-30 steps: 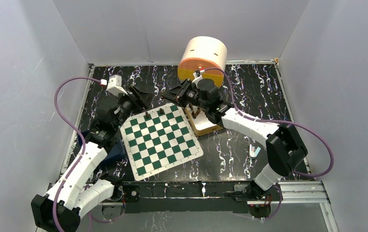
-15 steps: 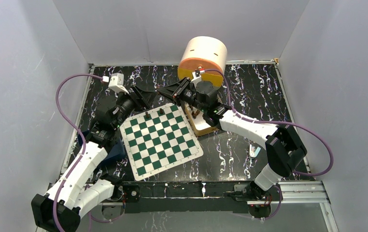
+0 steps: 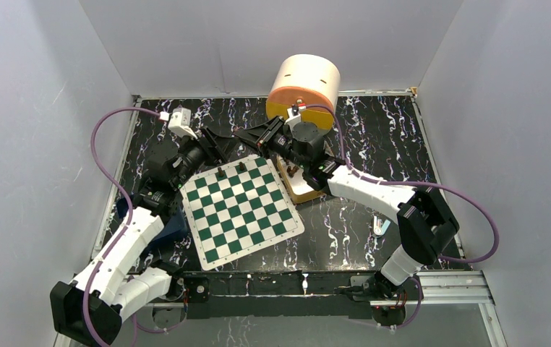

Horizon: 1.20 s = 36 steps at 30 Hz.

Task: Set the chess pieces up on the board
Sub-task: Place the chess piece on the chessboard.

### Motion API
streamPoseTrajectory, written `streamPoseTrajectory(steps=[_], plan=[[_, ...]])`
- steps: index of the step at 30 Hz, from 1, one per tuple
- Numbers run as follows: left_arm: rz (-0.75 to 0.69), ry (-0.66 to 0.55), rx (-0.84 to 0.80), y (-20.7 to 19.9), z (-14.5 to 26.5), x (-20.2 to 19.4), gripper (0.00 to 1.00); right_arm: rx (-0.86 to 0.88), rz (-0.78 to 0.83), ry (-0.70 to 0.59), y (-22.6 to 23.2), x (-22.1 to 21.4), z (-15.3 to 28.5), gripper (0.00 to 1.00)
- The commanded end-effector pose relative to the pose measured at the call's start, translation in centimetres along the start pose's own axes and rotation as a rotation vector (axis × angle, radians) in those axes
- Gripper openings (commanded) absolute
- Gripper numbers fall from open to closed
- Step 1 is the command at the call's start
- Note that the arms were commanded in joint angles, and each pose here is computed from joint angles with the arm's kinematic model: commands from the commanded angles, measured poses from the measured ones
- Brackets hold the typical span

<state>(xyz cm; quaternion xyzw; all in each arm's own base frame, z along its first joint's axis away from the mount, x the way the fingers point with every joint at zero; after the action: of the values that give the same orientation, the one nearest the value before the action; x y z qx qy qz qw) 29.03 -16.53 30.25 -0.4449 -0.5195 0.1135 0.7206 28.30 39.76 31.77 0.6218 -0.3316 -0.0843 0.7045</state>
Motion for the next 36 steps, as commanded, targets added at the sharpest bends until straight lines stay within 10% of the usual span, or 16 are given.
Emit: streamPoseTrajectory(steps=[1,23,31,36], plan=[[-0.033,-0.045,-0.059,-1.7,-0.1,1.3,0.54,0.109,0.014,-0.042,3.4,0.7,0.1,0.18],[-0.084,-0.074,-0.095,-2.1,0.4,1.8,0.15,0.085,0.016,0.021,2.1,-1.6,0.3,0.18],[-0.106,-0.045,-0.063,-1.2,0.7,0.9,0.47,0.100,-0.021,0.020,2.1,-1.6,-0.1,0.17],[-0.125,-0.035,-0.069,-1.4,0.7,1.0,0.49,0.113,-0.026,0.015,2.7,-1.3,-0.1,0.17]])
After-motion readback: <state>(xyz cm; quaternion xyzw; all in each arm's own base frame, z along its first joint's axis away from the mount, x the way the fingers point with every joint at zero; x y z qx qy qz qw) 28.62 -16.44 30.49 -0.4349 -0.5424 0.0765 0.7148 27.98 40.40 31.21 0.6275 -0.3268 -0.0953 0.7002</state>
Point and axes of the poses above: each gripper's point midway between its finger pads, its own z axis back along the fingers, its own y axis along the line the jaws close on, x = y × z, the point moved 3 cm from there along z, back along the fingers, and after that the axes turned 15 degrees about z, right-handed, at the moved point
